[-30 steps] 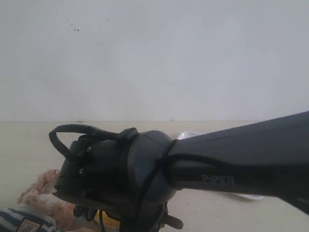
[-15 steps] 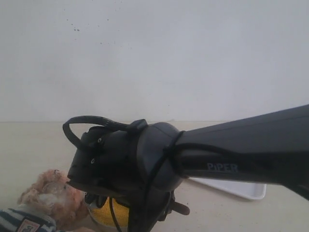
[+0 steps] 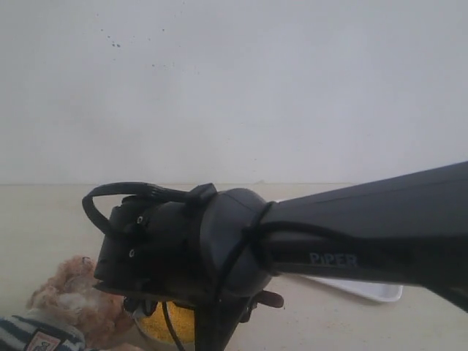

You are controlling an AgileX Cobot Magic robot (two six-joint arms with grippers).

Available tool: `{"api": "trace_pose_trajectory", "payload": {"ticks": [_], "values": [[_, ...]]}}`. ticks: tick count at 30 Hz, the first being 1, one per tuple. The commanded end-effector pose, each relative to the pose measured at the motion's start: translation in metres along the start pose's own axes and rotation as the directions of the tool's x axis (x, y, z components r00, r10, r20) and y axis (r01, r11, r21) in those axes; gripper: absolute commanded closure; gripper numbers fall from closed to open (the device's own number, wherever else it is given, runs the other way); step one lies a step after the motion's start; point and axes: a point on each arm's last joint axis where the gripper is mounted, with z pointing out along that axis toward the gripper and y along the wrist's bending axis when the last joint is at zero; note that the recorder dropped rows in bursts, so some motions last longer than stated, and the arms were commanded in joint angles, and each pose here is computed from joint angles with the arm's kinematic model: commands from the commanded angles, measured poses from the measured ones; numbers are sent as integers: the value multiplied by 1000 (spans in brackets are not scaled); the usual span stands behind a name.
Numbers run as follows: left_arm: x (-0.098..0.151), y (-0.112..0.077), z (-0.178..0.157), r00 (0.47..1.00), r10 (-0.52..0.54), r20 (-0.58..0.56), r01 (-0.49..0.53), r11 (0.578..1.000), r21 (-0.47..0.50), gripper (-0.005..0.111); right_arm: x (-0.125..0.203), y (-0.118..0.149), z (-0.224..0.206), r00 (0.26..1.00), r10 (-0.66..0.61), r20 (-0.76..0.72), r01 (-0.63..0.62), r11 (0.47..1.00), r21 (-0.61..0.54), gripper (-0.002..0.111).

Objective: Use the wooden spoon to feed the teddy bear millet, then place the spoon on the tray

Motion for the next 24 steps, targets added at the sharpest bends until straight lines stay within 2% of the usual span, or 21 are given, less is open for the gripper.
{"api": "trace_pose_trajectory", "payload": {"ticks": [1,8,14,19,24], "values": [[0,-2,-1,1000,-4,16,4,1000,16,103,2,-1,-6,1000,23,10,-23,999,-27,100],[0,-2,-1,1000,-4,16,4,1000,16,103,12,-9,-18,987,162,13,-158,975,-158,100],[0,-2,-1,1000,-4,16,4,1000,16,103,25,-24,-26,960,281,-4,-270,918,-289,100],[0,-2,-1,1000,-4,16,4,1000,16,103,34,-34,-35,945,328,0,-306,879,-365,100],[0,-2,-1,1000,-4,16,4,1000,16,103,39,-34,-45,937,349,0,-302,811,-502,100]]}}
